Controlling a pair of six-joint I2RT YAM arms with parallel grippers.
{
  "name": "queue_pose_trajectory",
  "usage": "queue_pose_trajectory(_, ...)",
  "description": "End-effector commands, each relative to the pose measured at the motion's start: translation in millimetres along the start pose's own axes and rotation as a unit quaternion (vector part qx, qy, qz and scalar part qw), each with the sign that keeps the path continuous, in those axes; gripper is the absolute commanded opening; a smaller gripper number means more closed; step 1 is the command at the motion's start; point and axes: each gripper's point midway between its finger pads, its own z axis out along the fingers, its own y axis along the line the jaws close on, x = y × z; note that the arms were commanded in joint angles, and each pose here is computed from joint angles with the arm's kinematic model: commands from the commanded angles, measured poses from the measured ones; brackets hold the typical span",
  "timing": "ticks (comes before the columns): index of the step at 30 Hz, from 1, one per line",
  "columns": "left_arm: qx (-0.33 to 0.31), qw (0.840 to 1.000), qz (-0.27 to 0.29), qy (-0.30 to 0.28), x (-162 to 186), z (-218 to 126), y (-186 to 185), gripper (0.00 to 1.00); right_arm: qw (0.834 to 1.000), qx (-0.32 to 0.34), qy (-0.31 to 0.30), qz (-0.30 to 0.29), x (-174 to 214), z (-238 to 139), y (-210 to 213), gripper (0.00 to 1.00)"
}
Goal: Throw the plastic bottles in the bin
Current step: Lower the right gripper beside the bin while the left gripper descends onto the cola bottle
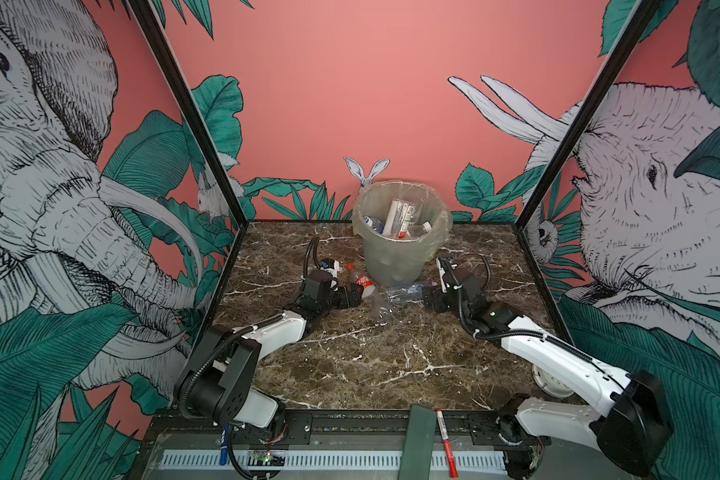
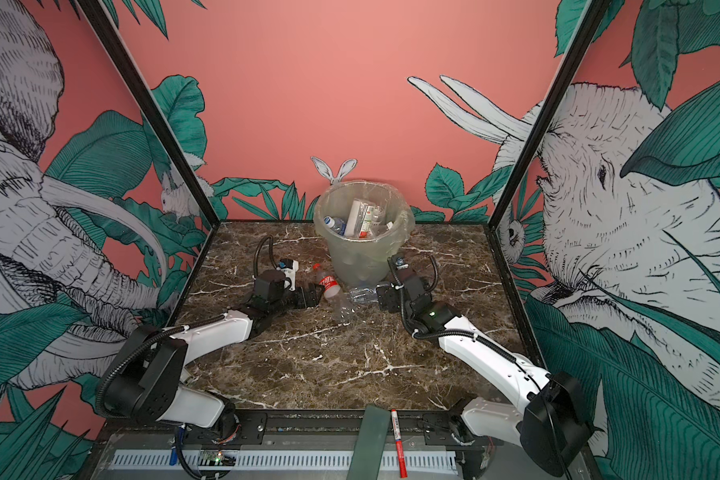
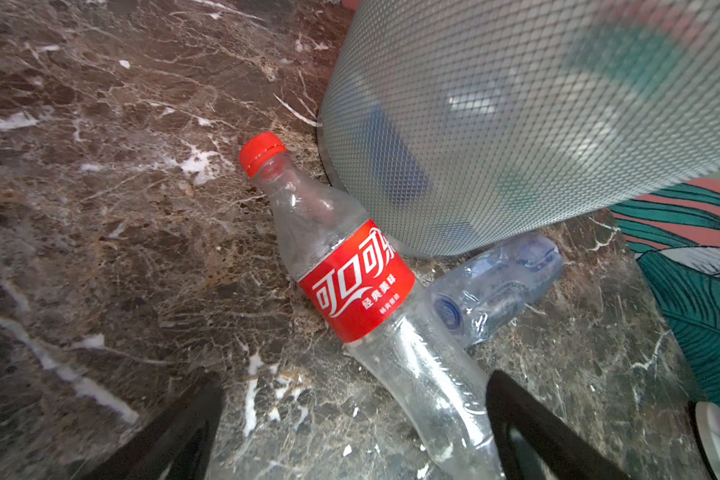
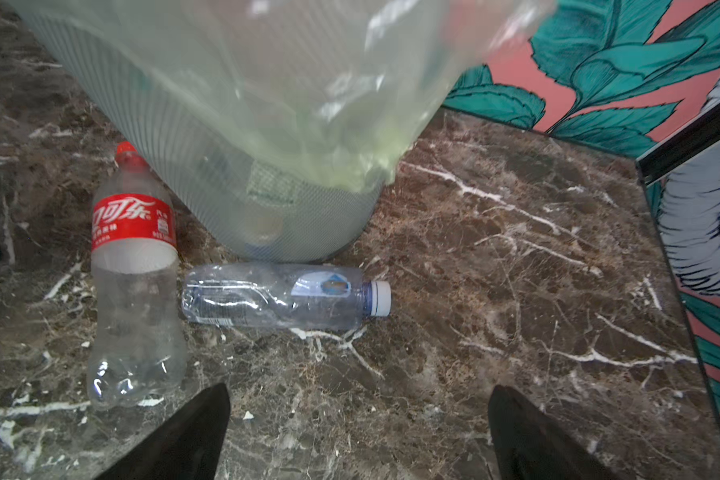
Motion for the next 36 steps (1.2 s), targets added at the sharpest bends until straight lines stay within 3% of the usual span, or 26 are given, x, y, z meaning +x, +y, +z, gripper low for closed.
queue_pose_trajectory(1, -0.024, 1.0, 0.012, -0.013, -14, -17, -8, 1.0, 0.997, -0.023, -0.067, 0.044, -21, -4, 5, 0.99)
queue_pose_trajectory(11, -0.068, 0.997, 0.02, -0.005, -5, -34, -22, 0.97, 0.994, -0.044, -0.066, 0.075, 5, 8, 11, 0.99)
queue_pose_trajectory(16, -0.085, 0.996, 0.012, -0.004, -2, -31, -27, 0.95, 0.996, -0.021, -0.055, 0.07, 8, 11, 5, 0.99)
queue_pose_trajectory(36, -0.075, 0.995, -0.062, -0.001, -2, 23, -40, 0.92, 0.998, 0.001, -0.032, 0.056, 13, 19, 2, 0.99)
